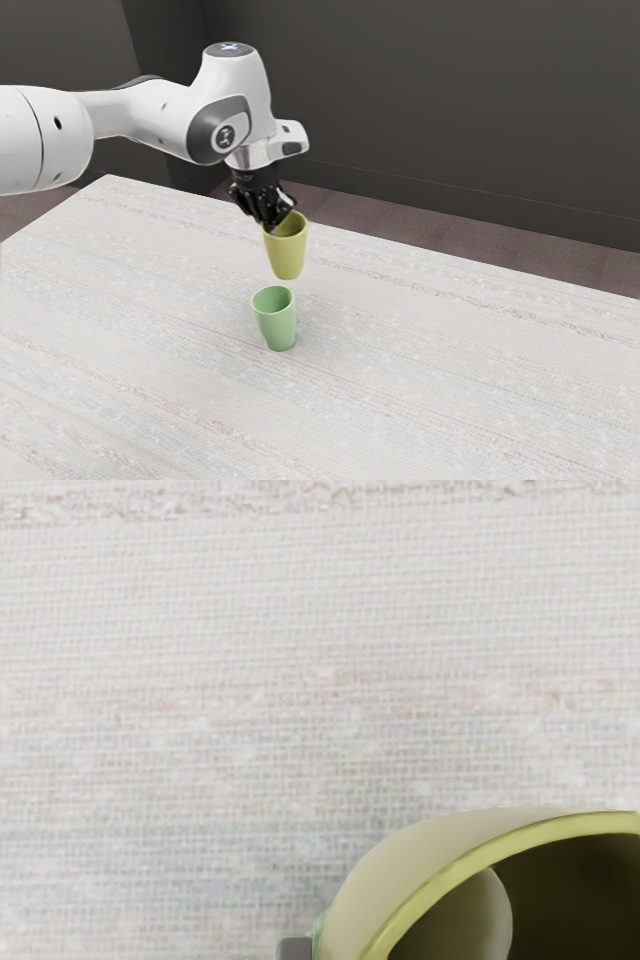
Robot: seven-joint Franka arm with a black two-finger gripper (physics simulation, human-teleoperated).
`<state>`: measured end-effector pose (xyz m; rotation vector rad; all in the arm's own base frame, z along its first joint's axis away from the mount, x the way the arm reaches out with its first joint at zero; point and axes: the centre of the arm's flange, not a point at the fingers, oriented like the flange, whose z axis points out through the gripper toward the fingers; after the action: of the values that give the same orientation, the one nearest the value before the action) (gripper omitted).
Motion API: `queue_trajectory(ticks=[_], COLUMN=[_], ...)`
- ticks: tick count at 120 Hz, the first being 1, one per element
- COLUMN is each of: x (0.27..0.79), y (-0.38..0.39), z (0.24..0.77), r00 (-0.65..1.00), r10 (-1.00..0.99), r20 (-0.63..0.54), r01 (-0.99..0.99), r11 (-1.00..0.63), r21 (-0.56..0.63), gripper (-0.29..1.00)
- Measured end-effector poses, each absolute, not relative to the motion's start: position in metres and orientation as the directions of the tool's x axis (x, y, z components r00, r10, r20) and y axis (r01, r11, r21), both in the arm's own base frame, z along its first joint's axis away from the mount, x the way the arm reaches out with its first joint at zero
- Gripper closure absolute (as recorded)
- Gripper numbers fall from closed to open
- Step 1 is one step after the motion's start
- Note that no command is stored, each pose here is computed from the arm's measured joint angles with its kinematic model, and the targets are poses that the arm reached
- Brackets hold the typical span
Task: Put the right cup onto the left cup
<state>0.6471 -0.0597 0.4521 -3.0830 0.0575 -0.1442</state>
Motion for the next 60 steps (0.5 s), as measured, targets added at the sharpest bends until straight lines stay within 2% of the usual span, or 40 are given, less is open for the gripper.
queue_trajectory(ticks=[60], x=[0.603], y=[-0.051], z=[0.456], r00=[0.997], r10=[0.007], r20=[0.073], r01=[0.011], r11=[-0.998], r21=[-0.056], gripper=[0.79])
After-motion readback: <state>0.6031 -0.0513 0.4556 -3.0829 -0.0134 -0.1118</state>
